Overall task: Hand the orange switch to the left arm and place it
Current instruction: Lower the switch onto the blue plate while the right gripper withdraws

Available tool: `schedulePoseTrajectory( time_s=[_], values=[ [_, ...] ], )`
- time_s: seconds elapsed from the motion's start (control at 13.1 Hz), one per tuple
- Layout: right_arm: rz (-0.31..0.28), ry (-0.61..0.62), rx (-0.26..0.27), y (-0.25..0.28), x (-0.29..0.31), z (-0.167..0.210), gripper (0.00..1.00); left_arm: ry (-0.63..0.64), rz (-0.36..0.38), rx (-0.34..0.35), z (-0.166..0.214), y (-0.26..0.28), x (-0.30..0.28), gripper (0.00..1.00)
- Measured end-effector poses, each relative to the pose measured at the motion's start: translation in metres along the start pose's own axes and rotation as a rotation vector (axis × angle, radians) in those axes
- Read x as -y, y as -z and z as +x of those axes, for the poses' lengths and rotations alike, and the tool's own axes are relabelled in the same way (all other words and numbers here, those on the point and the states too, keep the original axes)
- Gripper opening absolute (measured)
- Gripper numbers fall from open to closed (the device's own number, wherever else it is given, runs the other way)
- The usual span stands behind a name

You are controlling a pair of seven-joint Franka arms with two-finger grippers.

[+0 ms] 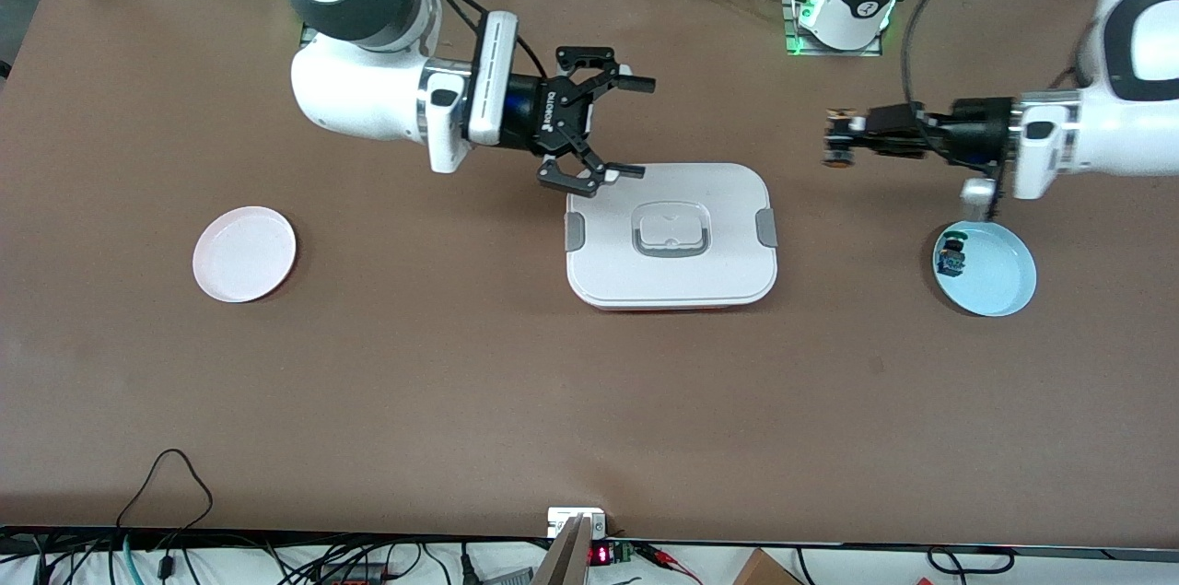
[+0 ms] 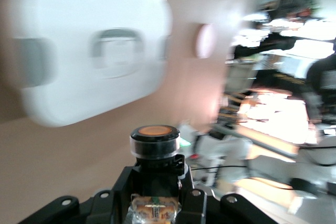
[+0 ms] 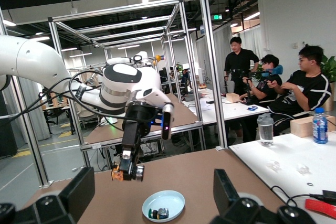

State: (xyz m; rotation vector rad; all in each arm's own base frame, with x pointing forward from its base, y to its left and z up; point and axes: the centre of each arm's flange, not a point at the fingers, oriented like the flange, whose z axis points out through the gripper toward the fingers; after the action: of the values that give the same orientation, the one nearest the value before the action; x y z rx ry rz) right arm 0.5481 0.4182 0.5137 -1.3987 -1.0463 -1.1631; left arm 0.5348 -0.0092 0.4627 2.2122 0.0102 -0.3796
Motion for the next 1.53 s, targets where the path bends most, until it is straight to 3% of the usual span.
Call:
schedulePoseTrajectory(
  time_s=[0.23, 0.46, 0.54, 0.69, 0.92, 1.15, 1.53],
  values=[
    [-0.025, -0.001, -0.003, 0.025, -0.009, 0.004, 1.0, 0.053, 0.356, 0.035, -0.01, 0.055, 0.065, 0.4],
    [0.004, 0.009, 0.003, 0.064, -0.026, 0.0, 1.0, 0.074, 0.746, 0.11, -0.004, 0.074, 0.118, 0.4],
    [0.025, 0.018, 0.005, 0.081, -0.034, 0.0, 1.0, 0.069, 0.854, 0.123, 0.005, 0.079, 0.142, 0.4],
    [0.07, 0.039, 0.018, 0.116, -0.051, 0.0, 1.0, 0.083, 0.995, 0.144, 0.027, 0.076, 0.198, 0.4],
    [0.121, 0.04, 0.065, 0.17, -0.072, -0.004, 1.0, 0.1, 1.089, 0.185, 0.052, 0.05, 0.262, 0.4],
    [0.155, -0.032, 0.184, 0.212, -0.083, -0.015, 1.0, 0.054, 1.086, 0.157, 0.067, 0.038, 0.286, 0.4],
    [0.06, -0.296, 0.434, 0.279, -0.099, -0.033, 1.0, -0.032, 1.099, 0.101, 0.087, 0.025, 0.301, 0.4]
  ],
)
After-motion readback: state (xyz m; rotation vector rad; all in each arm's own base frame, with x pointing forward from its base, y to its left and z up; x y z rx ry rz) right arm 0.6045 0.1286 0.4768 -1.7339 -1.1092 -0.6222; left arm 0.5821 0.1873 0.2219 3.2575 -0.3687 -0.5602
